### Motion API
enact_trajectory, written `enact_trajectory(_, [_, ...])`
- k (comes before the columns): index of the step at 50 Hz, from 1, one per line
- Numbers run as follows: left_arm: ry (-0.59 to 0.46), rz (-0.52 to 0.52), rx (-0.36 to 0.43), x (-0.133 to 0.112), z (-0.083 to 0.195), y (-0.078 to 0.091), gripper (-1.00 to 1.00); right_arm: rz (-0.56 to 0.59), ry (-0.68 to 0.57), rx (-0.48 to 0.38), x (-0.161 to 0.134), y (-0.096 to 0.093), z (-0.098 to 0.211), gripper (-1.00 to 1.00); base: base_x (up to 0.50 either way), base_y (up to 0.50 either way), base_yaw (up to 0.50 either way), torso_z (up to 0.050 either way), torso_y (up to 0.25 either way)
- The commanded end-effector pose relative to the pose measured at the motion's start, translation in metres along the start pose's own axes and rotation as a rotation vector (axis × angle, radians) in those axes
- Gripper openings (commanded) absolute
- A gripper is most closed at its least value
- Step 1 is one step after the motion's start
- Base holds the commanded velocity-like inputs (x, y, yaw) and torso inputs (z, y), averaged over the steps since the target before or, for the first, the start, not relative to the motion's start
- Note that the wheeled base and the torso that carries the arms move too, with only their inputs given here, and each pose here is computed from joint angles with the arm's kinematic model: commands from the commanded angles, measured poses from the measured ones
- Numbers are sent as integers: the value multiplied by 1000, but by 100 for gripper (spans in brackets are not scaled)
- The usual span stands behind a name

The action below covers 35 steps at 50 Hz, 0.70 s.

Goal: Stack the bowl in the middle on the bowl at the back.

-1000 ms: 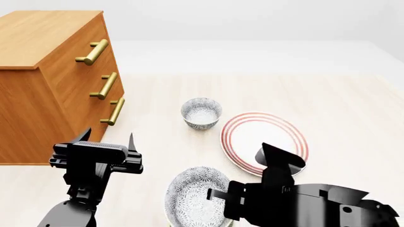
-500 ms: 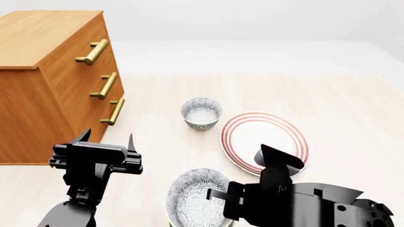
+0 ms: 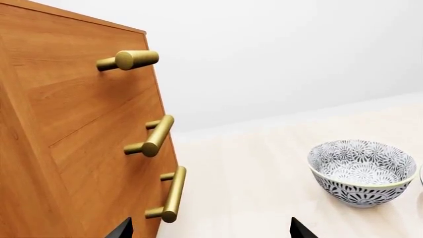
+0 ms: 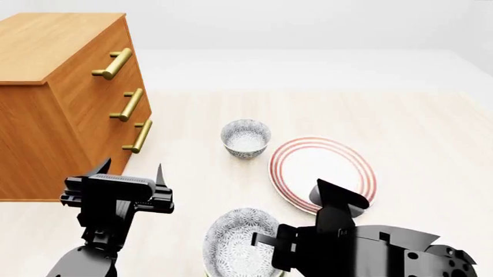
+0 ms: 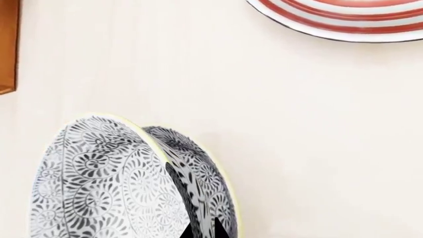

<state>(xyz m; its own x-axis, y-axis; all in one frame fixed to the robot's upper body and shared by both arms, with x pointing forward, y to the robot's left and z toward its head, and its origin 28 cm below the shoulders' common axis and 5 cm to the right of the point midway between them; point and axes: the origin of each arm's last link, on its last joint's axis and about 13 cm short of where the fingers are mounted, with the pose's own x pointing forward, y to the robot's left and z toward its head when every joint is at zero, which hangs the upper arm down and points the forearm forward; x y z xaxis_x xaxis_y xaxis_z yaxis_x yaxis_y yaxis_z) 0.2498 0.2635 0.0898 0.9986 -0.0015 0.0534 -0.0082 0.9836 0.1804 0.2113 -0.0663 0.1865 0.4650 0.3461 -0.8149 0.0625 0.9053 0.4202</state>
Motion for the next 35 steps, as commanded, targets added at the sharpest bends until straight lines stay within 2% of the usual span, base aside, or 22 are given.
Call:
enact_trajectory(1, [0, 0, -1, 0, 0, 0, 100, 28, -8, 2, -2, 2, 1, -100, 0, 0, 0, 0, 0])
enact_trajectory(12, [-1, 0, -1, -1, 0, 0, 100, 47, -22, -13, -5, 4, 1, -100, 0, 0, 0, 0, 0])
enact_trajectory(13, [-2, 0, -1, -1, 1, 0, 100, 48, -24, -15, -5, 4, 1, 100, 0, 0, 0, 0, 0])
enact_trajectory(35, [-2, -3, -4, 0, 1, -1, 100, 69, -89, -136, -13, 8, 1, 100, 0, 0, 0, 0, 0])
